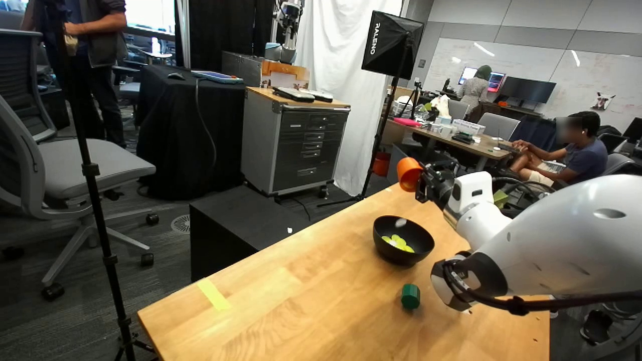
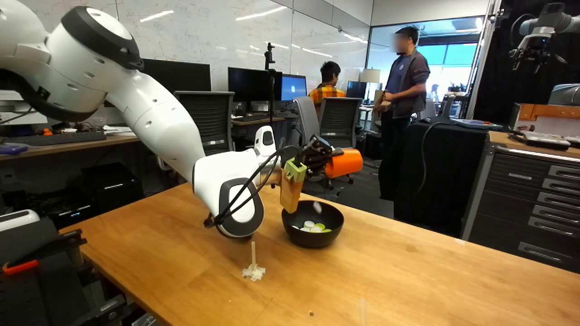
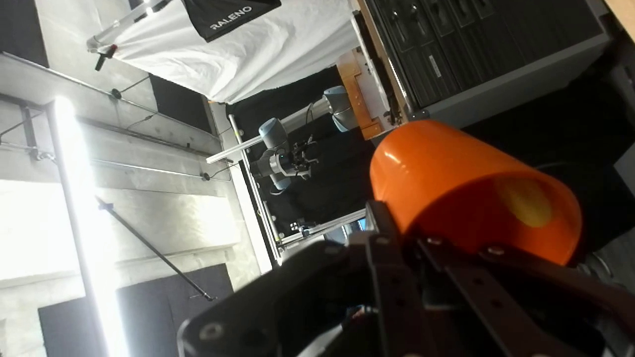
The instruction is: Pour the contents in the orange cup into the black bowl
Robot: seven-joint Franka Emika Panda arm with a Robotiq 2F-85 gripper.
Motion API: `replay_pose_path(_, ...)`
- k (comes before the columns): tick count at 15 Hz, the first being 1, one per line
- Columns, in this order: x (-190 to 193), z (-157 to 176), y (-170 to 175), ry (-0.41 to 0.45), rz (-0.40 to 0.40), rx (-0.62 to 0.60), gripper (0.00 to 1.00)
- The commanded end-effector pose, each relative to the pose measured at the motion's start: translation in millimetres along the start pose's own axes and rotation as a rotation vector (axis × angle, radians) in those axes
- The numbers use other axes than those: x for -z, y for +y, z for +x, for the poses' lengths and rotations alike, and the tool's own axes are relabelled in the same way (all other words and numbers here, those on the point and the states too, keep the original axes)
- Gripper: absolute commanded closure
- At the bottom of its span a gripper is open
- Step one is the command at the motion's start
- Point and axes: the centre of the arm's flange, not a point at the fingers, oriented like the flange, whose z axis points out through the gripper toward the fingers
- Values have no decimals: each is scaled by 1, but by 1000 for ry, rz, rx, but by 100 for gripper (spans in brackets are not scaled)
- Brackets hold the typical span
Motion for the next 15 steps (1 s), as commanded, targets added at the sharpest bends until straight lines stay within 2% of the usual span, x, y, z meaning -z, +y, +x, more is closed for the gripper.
replay_pose_path(1,13,-36,-15,50,-65,21,96)
replay_pose_path(10,8,-37,-8,64,-82,30,96)
replay_pose_path(15,10,-36,-5,30,-65,36,96)
